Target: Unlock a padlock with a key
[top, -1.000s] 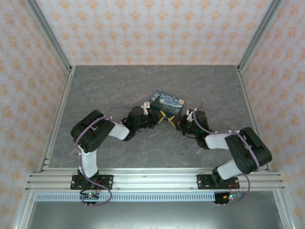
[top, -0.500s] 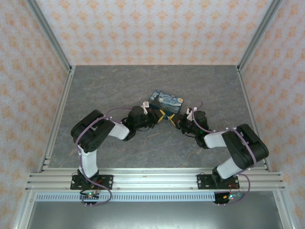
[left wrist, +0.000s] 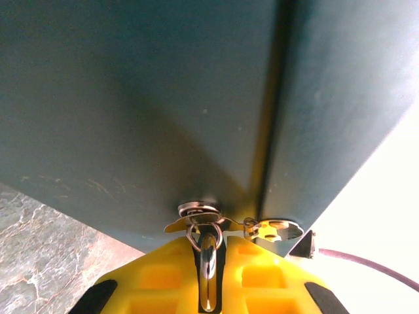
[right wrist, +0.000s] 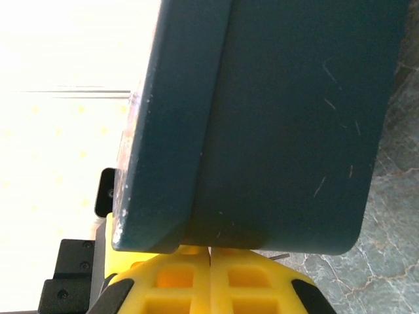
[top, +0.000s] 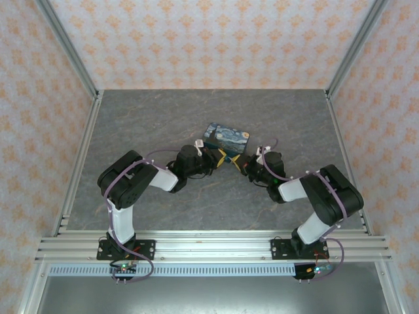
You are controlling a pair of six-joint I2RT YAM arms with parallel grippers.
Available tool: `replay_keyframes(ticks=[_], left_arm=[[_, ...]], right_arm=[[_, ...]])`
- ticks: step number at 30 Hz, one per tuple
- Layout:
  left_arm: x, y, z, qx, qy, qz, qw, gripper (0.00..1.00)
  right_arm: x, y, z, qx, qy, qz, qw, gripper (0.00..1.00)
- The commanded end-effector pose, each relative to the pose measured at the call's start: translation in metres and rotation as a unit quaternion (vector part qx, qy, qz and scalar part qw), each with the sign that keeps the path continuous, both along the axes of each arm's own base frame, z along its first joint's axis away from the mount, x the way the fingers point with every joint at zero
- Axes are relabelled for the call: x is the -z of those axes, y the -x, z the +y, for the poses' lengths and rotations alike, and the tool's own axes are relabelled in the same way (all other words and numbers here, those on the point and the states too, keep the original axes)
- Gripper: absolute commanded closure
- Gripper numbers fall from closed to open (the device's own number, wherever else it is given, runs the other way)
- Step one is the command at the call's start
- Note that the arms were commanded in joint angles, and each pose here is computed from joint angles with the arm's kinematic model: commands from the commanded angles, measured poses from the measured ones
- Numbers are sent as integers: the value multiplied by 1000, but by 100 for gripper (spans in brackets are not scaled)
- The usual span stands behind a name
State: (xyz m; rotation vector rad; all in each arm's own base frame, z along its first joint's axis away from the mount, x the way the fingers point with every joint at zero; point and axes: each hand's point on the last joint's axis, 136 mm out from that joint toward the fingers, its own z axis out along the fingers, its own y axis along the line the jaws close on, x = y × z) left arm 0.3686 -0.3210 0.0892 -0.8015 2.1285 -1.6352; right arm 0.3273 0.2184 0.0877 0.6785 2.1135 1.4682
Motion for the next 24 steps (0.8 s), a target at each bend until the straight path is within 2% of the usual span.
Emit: replay_keyframes(ticks=[1, 18, 24], left_arm=[[-26, 13, -31, 57, 39, -31, 997, 100], [-18, 16, -28, 64, 11, -41, 997, 100], [-24, 14, -29, 56, 32, -40, 997, 100]], right_arm=[[-30, -20, 5, 10, -29, -48, 998, 100], [-35, -28, 20, -4, -106, 0, 994, 100], [-23, -26, 18, -3, -92, 10, 996, 100]])
